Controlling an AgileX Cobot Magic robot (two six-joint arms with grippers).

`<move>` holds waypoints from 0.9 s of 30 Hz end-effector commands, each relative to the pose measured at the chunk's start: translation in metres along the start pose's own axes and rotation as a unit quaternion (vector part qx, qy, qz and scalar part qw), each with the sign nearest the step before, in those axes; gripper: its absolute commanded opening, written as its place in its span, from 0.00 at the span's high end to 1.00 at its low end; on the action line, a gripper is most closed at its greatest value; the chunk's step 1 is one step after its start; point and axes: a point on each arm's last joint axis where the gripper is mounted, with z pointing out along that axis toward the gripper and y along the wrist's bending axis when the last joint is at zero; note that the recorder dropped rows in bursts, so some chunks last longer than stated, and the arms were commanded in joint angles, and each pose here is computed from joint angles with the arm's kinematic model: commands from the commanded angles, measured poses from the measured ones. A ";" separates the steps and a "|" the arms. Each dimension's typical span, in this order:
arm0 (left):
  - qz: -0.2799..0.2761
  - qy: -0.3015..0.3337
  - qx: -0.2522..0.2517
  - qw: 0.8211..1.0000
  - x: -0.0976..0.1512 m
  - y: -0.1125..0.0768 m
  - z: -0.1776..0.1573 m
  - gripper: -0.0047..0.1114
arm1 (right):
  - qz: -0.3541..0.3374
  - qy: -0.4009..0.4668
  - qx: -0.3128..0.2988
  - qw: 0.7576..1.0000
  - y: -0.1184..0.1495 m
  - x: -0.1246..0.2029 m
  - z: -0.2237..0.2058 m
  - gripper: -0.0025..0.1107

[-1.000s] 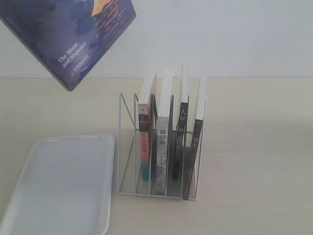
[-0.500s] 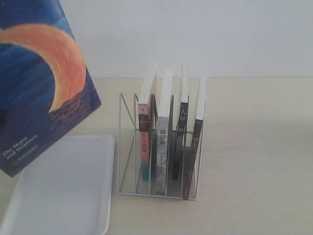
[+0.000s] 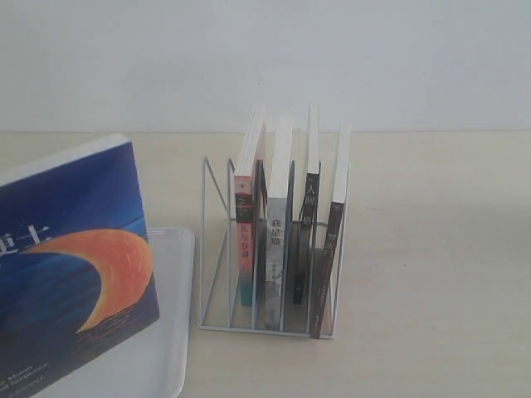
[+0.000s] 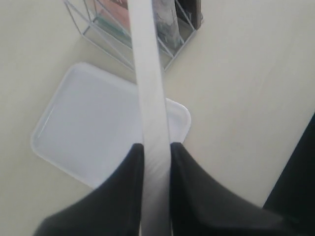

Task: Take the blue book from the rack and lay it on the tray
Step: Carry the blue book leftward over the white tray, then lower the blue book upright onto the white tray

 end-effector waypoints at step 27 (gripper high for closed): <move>0.083 0.016 -0.002 0.996 0.017 -0.005 0.041 0.92 | -0.005 -0.009 0.000 1.000 0.000 -0.002 -0.001 0.97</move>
